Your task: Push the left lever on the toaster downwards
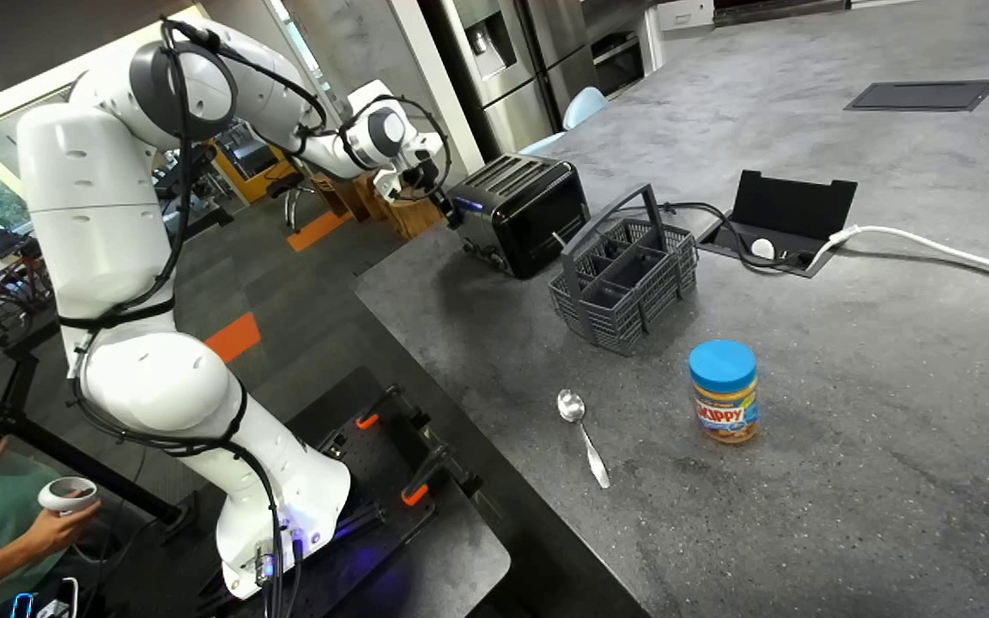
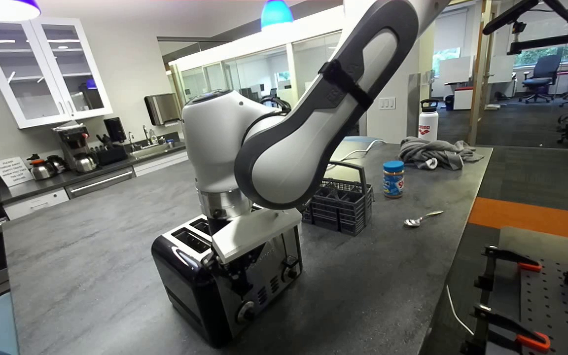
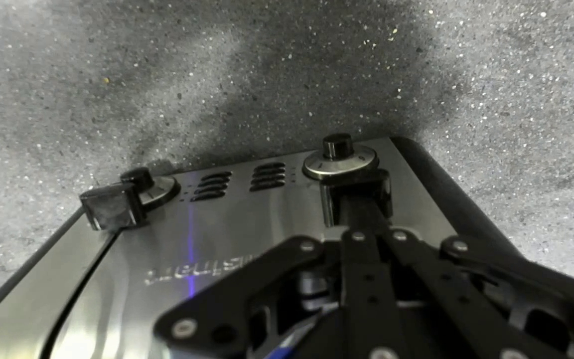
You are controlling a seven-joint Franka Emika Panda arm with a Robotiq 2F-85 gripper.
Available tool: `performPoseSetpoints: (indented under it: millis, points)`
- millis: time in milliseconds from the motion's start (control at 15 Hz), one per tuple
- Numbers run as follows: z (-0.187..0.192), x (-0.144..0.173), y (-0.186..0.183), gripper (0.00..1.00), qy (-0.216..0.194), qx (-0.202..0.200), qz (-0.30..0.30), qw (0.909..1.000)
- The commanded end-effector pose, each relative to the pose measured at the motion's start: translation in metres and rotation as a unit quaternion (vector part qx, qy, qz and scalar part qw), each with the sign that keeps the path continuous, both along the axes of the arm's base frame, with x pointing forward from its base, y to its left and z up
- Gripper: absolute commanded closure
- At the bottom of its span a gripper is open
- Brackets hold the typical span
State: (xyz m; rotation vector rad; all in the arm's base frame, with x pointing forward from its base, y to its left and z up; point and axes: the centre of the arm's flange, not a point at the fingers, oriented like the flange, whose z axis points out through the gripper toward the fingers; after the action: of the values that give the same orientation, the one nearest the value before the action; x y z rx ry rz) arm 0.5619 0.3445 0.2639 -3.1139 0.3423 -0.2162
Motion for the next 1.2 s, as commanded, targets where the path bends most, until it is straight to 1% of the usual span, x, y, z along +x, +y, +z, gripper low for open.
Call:
performPoseSetpoints:
  millis: [0,600,1133]
  points:
    - [-0.016,0.008,-0.004,1.00,-0.007,0.009,0.010,0.9999]
    - [-0.036,0.004,-0.013,1.00,-0.013,0.018,0.010,0.9997]
    - [-0.062,0.001,-0.021,1.00,-0.016,0.031,0.005,0.9994]
